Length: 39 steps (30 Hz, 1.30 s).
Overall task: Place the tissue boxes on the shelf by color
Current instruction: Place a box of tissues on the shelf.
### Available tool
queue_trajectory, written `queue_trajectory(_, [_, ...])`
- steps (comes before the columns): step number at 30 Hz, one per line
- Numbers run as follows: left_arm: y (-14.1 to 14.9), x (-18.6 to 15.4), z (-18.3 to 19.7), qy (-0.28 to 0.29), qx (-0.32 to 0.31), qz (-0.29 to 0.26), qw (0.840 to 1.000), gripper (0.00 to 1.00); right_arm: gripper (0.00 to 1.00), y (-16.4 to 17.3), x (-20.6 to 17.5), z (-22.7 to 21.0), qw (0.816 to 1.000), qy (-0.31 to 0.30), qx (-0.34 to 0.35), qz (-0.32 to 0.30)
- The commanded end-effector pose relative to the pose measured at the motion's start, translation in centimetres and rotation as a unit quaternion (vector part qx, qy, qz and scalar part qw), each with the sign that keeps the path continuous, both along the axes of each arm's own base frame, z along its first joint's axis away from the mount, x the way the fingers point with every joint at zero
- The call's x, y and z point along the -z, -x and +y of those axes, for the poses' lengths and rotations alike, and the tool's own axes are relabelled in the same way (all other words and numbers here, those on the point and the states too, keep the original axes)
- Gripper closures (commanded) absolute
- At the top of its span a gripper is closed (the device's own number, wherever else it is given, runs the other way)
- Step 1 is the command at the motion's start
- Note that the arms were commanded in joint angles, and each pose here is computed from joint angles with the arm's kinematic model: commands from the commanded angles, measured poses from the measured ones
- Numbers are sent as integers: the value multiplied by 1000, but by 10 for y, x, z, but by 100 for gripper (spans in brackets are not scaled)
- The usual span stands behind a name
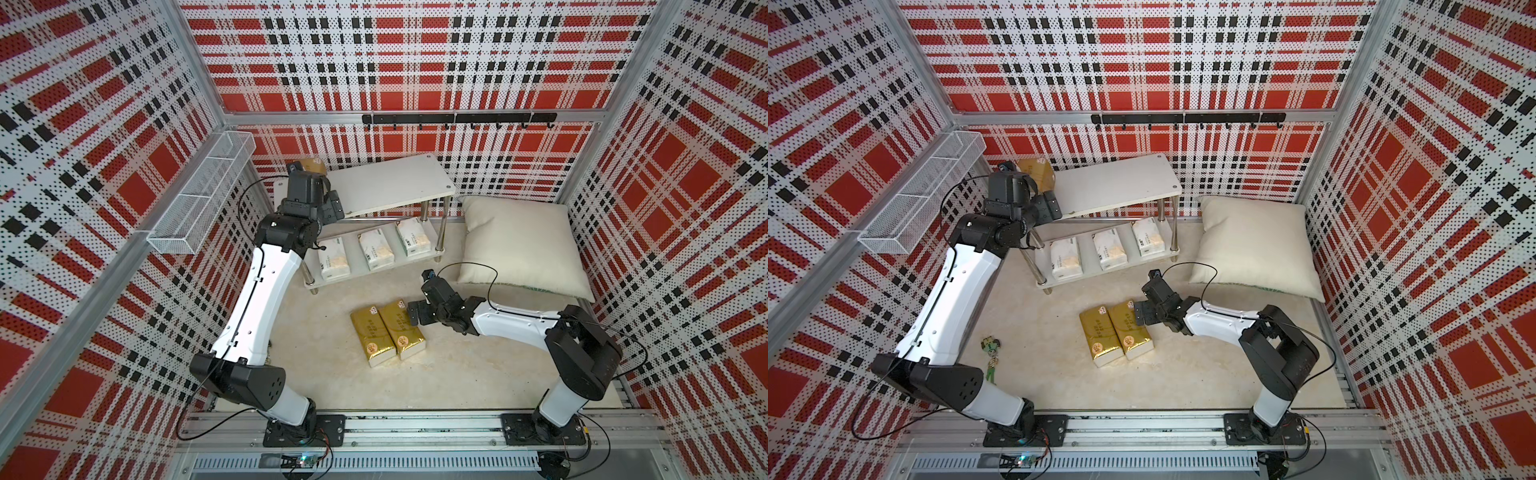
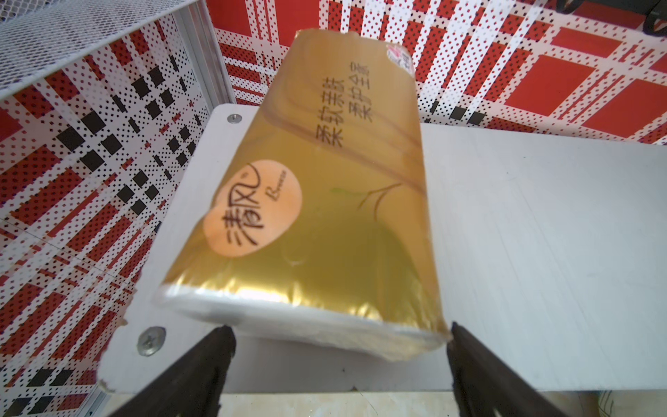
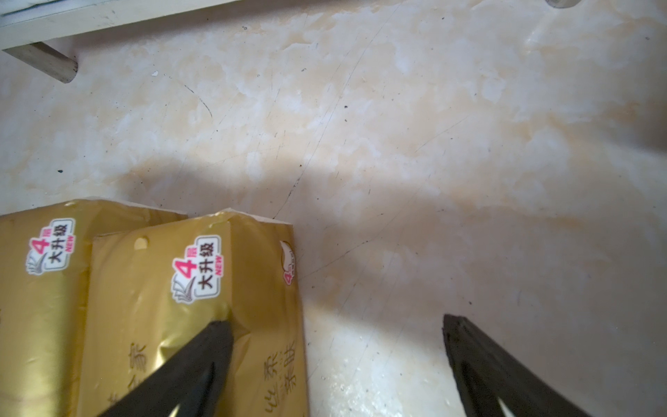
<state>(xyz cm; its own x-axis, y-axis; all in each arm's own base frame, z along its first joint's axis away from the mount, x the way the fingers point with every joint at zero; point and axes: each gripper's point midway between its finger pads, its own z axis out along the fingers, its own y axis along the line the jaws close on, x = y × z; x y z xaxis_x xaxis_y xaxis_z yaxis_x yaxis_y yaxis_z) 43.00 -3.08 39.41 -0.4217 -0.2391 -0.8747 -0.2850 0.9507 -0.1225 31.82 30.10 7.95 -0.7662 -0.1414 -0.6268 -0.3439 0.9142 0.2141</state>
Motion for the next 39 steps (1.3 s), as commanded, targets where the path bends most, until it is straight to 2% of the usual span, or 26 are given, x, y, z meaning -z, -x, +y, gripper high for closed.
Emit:
queue_trajectory(1, [4,-14,1,7,3,-25,1000,4,0,2,1,8,1000,-3,-8,1])
queue_trajectory(10, [-4,-10,-19,32,34,-26,999,9,0,2,2,11,1000,-4,-10,2])
queue_trajectory(20, [4,-11,-9,22,11,-21,999,8,0,2,3,10,1000,-3,-10,3])
queue_trajectory(21, [8,-12,-22,21,27,-21,999,7,0,2,2,11,1000,-3,-10,3])
queue_trajectory(28, [29,-9,-30,11,36,-10,999,3,0,1,2,12,1000,-3,-10,2])
queue_trajectory(32, [41,-2,-29,15,19,0,1000,2,0,0,0,12,1000,-1,-9,0])
queue_trajectory(39, [72,16,-46,20,28,9,999,3,0,-3,-7,10,1000,4,-6,-9])
